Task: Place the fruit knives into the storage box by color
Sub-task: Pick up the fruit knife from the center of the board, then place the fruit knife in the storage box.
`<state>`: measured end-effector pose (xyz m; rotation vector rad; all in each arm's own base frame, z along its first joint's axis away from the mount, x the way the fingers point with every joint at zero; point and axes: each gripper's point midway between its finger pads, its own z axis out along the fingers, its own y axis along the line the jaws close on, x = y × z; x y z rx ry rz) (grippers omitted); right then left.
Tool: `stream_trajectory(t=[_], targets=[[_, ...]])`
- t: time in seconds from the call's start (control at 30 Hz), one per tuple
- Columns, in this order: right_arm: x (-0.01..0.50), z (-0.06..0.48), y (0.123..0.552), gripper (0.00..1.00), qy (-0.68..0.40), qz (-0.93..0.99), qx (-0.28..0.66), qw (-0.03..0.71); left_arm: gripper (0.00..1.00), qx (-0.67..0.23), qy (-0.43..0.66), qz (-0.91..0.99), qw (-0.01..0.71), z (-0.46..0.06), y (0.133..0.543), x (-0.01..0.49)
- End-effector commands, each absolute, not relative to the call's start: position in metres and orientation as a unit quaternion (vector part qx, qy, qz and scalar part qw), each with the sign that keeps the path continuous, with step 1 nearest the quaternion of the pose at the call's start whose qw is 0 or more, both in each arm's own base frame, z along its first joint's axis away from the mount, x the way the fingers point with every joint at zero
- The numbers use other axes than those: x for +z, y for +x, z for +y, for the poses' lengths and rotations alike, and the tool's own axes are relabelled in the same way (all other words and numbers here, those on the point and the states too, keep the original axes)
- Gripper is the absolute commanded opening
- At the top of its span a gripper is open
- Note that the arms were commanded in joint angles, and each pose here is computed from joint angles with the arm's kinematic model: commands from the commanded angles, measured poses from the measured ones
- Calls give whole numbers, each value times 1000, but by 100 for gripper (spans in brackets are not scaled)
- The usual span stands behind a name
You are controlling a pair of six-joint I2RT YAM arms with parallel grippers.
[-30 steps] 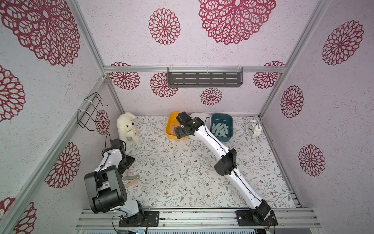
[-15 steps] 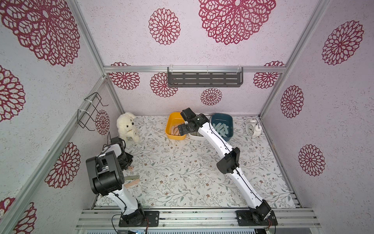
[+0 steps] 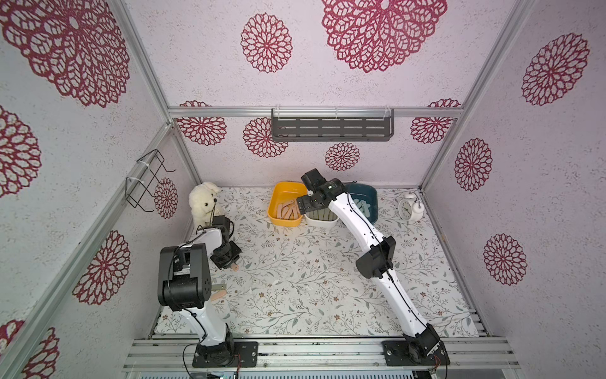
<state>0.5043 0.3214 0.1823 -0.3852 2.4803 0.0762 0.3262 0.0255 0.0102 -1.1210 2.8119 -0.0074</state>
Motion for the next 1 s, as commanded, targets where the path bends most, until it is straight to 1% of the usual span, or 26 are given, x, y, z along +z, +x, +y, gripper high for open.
stream_trajectory(t=[0.0,0.13,0.27,0.4,0.6,0.7,0.8,0.97], targets=[[249,293,510,99,-137,922,54,358,14,2,-331,944,19,-4,316,5],[268,267,518,99,-133,919,82,361,14,6,-288,957,28,-35,329,14],[276,242,518,99,-116,923,78,359,14,4,-244,969,34,-67,337,15],[267,246,512,99,-120,928,64,348,13,6,-215,976,47,-82,343,23],[252,274,505,99,-139,928,65,339,13,12,-183,978,95,-87,364,61],[247,278,504,99,-139,930,61,335,14,13,-164,978,126,-91,387,82],[247,274,506,99,-133,931,52,337,15,17,-141,977,160,-96,424,103],[254,271,507,99,-131,928,57,345,15,6,-113,973,199,-114,486,108]])
